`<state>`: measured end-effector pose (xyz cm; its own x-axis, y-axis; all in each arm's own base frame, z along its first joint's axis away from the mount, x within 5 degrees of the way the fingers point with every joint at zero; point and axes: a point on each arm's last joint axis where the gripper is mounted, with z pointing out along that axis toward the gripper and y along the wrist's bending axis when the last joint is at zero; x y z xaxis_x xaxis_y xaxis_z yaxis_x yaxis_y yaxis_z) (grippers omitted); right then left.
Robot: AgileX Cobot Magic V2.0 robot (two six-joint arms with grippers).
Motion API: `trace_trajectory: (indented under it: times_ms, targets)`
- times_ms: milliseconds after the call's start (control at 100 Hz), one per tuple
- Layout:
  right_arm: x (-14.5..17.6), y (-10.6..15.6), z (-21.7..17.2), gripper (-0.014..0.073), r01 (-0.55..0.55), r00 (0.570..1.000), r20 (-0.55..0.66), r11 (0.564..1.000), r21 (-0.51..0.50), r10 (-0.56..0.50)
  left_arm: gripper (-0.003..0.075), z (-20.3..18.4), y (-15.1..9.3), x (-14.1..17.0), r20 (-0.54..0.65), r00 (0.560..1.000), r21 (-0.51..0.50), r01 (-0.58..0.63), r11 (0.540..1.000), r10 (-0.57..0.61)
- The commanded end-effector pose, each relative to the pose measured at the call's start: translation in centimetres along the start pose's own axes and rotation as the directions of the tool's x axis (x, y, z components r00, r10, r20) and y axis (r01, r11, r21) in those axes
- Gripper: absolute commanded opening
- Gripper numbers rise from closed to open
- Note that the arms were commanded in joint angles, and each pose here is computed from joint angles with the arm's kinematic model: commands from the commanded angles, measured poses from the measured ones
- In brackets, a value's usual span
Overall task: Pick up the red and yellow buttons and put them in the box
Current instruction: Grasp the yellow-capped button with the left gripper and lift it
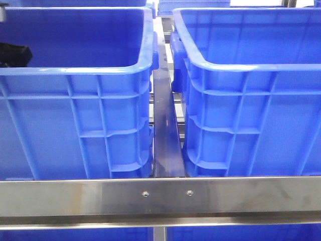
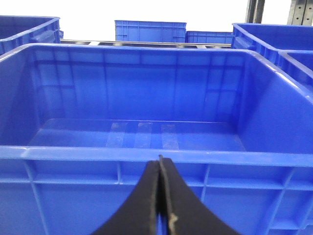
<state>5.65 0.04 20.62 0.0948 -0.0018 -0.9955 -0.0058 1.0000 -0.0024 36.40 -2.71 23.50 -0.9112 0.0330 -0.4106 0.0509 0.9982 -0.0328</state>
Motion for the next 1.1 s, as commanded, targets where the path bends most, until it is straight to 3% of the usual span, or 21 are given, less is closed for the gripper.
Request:
trace_trajectory:
  times_ms: [0,120,290,380,580,710,910,1090]
  targets:
    - [-1.5,0.0,-0.3,-0.0057,0.01,0.992,0.123,1.0,-0.002,-0.01,0.0561,-1.9,-0.4,-1.2,0.092,0.996,0.014,0.011,1.0,-0.012]
    - [-1.5,0.0,-0.3,-0.0057,0.01,0.992,0.123,1.0,-0.002,-0.01,0.047,-1.9,-0.4,-1.2,0.095,0.995,0.014,0.011,1.0,-0.012]
    - [-1.5,0.0,-0.3,-0.0057,0.01,0.992,0.123,1.0,-0.002,-0.01,0.0217,-1.9,-0.4,-1.2,0.099,0.995,0.013,0.009,1.0,-0.011]
    - [-1.5,0.0,-0.3,-0.0057,0.01,0.992,0.123,1.0,-0.002,-0.01,0.0135,-1.9,-0.4,-1.3,0.106,0.994,0.013,0.009,1.0,-0.011]
    - [-1.5,0.0,-0.3,-0.0057,0.01,0.992,0.123,1.0,-0.002,-0.01,0.0125,-3.1,-0.5,-1.3,0.133,0.991,0.015,0.001,1.0,-0.003]
    - [-1.5,0.0,-0.3,-0.0057,0.01,0.992,0.123,1.0,-0.002,-0.01,0.0124,-5.8,-1.8,-1.1,0.183,0.979,0.022,-0.09,0.996,0.085]
    - [-1.5,0.0,-0.3,-0.0057,0.01,0.992,0.123,1.0,-0.002,-0.01,0.0124,-11.1,-5.6,-0.1,0.329,0.896,0.061,-0.335,0.94,0.298]
    - [-1.5,0.0,-0.3,-0.0057,0.01,0.992,0.123,1.0,-0.002,-0.01,0.0124,-15.3,-8.5,1.3,0.465,0.826,0.189,-0.445,0.875,0.32]
